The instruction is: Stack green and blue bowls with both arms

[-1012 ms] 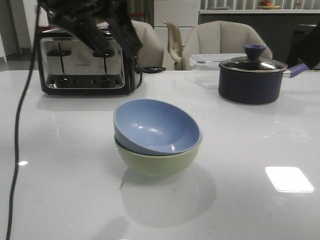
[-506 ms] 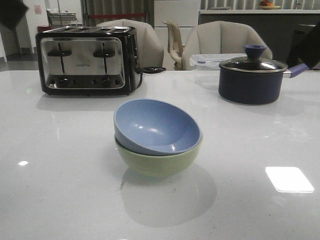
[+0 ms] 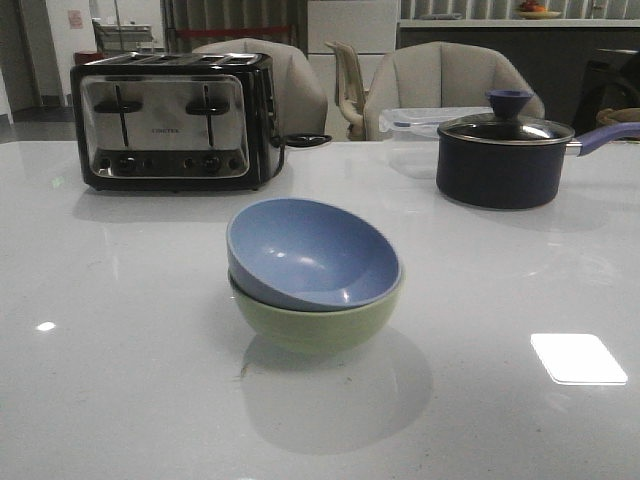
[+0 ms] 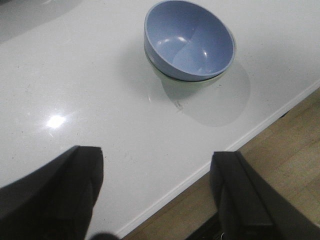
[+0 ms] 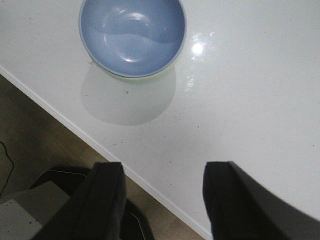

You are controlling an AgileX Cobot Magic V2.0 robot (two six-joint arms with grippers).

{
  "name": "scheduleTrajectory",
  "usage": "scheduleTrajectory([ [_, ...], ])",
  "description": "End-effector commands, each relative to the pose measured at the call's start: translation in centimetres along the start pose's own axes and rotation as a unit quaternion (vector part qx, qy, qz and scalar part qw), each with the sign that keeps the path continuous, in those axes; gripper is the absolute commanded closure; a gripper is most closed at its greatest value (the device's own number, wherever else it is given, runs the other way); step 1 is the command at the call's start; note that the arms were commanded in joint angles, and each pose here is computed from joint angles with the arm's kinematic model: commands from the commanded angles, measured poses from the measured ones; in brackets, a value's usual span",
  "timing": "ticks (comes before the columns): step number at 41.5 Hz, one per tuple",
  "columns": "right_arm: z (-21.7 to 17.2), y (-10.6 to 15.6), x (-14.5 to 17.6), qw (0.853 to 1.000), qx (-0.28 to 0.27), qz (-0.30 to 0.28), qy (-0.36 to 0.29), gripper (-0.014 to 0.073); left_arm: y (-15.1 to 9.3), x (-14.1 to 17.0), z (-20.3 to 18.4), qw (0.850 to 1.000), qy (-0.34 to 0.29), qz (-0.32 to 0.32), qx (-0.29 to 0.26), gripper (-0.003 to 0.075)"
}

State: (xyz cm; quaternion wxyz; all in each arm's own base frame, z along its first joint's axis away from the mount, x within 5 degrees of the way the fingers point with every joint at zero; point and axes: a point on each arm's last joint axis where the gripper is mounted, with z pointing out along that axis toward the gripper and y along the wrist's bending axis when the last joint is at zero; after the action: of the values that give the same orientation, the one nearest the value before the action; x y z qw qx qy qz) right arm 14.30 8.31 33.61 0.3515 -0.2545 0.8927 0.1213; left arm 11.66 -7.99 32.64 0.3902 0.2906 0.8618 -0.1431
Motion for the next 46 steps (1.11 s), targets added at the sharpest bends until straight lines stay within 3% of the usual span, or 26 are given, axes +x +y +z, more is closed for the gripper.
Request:
scheduleTrajectory([
  [1, -1.16, -0.19, -0.43, 0.999, 0.016, -0.002, -0.047, 0.0130, 0.08, -1.45, -0.67, 0.998, -0.056, -0.008, -0.007, 0.0214],
  [5, -1.34, -0.20, -0.08, 0.998, 0.018, -0.003, -0.062, 0.0132, 0.08, -1.45, -0.67, 0.998, -0.056, -0.008, -0.007, 0.0220],
  [8, -1.34, -0.20, -0.03, 0.998, 0.018, -0.003, -0.062, 0.0157, 0.08, -1.48, -0.67, 0.998, -0.058, -0.008, -0.007, 0.0267],
  [16, -1.36, -0.20, -0.17, 0.997, 0.019, -0.003, -0.070, 0.0366, 0.09, -1.54, -0.68, 0.998, -0.061, -0.008, -0.008, 0.0470],
  [25, -1.36, -0.20, -0.17, 0.997, 0.019, -0.003, -0.070, 0.0557, 0.10, -1.56, -0.68, 0.998, -0.062, -0.008, -0.008, 0.0616],
  [46, -1.35, -0.20, -0.10, 0.998, 0.018, -0.003, -0.066, 0.0556, 0.06, -1.58, -0.68, 0.998, -0.063, -0.011, -0.006, 0.0622],
])
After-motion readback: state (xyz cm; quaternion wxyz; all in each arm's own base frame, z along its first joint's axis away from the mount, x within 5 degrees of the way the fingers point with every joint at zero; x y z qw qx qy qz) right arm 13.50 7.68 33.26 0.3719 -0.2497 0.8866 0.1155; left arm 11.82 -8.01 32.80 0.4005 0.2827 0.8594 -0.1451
